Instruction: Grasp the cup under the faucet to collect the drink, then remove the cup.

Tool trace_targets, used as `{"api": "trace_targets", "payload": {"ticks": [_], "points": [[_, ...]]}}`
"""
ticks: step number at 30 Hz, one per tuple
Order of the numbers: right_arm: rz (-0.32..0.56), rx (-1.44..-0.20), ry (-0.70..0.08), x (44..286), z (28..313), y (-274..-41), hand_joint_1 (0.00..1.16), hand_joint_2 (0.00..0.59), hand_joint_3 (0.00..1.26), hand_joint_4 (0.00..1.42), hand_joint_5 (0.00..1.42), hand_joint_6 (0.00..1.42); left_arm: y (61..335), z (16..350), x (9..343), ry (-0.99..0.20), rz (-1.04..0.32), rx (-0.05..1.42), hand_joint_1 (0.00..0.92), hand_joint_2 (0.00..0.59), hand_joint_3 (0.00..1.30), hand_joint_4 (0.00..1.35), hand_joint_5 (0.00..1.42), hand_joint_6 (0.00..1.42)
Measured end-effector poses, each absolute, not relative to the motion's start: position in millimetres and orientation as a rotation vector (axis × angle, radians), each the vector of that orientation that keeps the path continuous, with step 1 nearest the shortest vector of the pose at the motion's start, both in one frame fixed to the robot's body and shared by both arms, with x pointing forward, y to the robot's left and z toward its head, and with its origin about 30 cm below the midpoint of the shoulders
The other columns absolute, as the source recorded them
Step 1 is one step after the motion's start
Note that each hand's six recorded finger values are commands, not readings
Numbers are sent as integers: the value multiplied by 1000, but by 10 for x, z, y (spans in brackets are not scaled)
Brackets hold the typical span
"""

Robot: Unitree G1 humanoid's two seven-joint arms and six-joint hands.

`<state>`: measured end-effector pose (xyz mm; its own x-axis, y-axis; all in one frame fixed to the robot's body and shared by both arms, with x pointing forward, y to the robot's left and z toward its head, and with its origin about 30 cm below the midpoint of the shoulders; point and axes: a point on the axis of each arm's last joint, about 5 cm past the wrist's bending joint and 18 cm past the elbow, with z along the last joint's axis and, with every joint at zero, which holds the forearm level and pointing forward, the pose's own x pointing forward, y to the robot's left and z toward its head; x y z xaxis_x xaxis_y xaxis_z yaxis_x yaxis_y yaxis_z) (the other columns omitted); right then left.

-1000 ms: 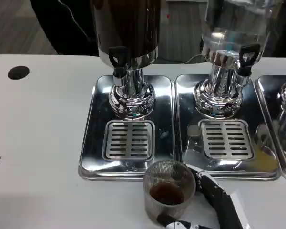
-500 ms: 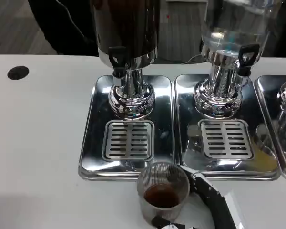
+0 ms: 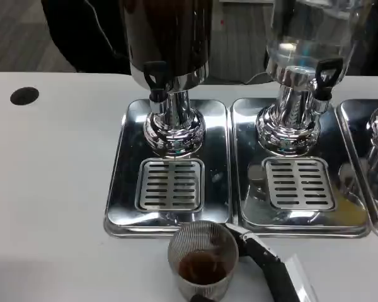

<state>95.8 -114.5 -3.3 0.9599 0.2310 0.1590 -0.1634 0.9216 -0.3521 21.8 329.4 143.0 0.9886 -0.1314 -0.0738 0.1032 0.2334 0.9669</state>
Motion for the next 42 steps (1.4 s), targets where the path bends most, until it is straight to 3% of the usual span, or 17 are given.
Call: {"api": "trace_targets", "payload": {"ticks": [8, 15, 24, 34, 42], "points": [[200, -337, -195, 969, -32, -1137, 881, 221, 371, 371, 430, 375, 3301, 1425, 210, -21, -158, 1321, 0, 17, 0, 0, 0, 0], [204, -337, -192, 976, -35, -1133, 878, 227, 281, 268, 337, 368, 3298, 1429, 223, -28, -157, 1322, 0, 17, 0, 0, 0, 0], [201, -332, -183, 982, -45, -1136, 881, 221, 252, 160, 235, 352, 3291, 1435, 230, -36, -158, 1323, 0, 19, 0, 0, 0, 0], [201, -328, -182, 988, -44, -1143, 858, 228, 73, 65, 129, 310, 3290, 1438, 251, -46, -154, 1323, 0, 19, 0, 0, 0, 0], [207, -324, -178, 998, -42, -1150, 858, 224, 46, 27, 93, 285, 3288, 1436, 265, -51, -153, 1323, 0, 19, 0, 0, 0, 0]]}}
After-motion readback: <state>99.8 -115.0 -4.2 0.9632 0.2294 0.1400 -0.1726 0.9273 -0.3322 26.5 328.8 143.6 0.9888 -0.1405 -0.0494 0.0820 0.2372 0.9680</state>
